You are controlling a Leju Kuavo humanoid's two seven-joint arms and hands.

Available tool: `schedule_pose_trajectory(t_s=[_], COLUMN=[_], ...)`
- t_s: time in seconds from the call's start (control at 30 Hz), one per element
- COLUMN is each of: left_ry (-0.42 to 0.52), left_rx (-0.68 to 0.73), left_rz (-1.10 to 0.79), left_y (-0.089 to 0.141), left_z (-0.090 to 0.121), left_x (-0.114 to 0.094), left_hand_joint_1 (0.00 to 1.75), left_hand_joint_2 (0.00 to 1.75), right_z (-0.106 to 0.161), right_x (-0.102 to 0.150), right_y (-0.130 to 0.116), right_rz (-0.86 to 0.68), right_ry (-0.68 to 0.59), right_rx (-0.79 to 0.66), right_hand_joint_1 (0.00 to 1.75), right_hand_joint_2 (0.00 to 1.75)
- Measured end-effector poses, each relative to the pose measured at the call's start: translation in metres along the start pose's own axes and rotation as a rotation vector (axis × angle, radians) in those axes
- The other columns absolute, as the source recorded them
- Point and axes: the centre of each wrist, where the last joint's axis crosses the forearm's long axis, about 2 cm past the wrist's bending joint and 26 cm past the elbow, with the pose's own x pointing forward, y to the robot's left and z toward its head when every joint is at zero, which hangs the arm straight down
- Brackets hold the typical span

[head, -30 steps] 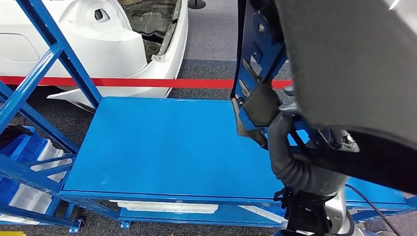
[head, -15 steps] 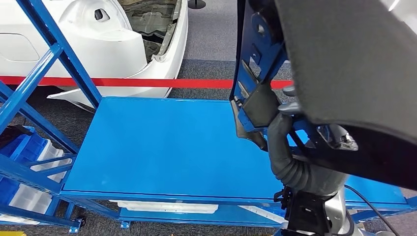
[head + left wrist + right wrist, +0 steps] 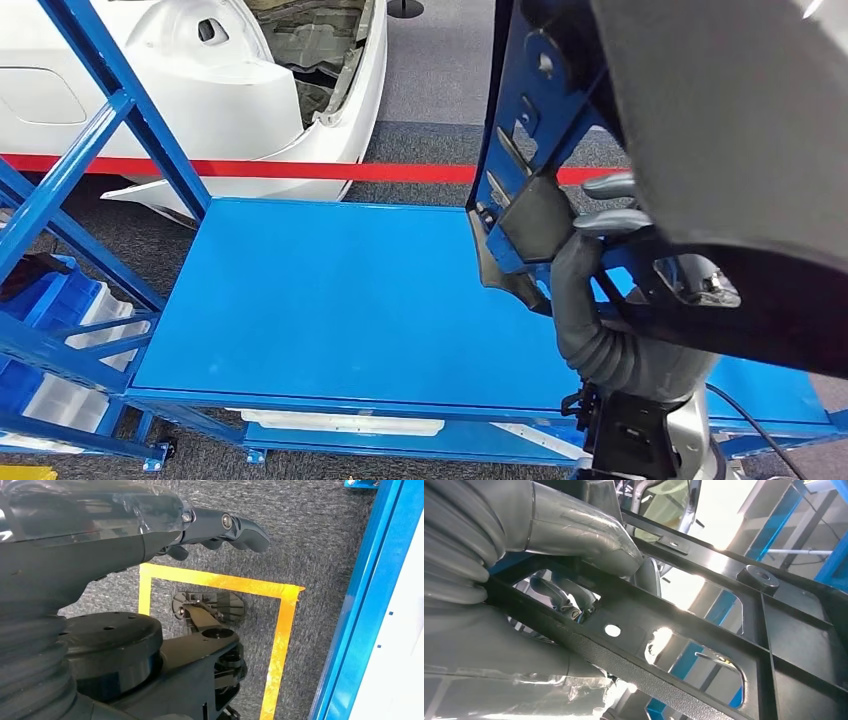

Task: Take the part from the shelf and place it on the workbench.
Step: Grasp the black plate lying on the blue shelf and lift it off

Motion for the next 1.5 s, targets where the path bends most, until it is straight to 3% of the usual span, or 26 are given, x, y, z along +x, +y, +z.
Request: schedule_pose_trajectory(t_s=[1.5], left_ry=[0.012], left_rx=[0.018], left_rz=[0.01], left_y=[-0.0019], left_z=[0.0023], left_x=[-0.0029], left_hand_joint_1=[0.0], left_hand_joint_2=[1.75], right_z=[-0.0002], right_x=[-0.0004], right_y=[-0.0001], right_rz=[-0.021], right_ry=[-0.013], right_rx=[0.0], right_hand_joint_1=[1.75], right_hand_joint_2=[1.75])
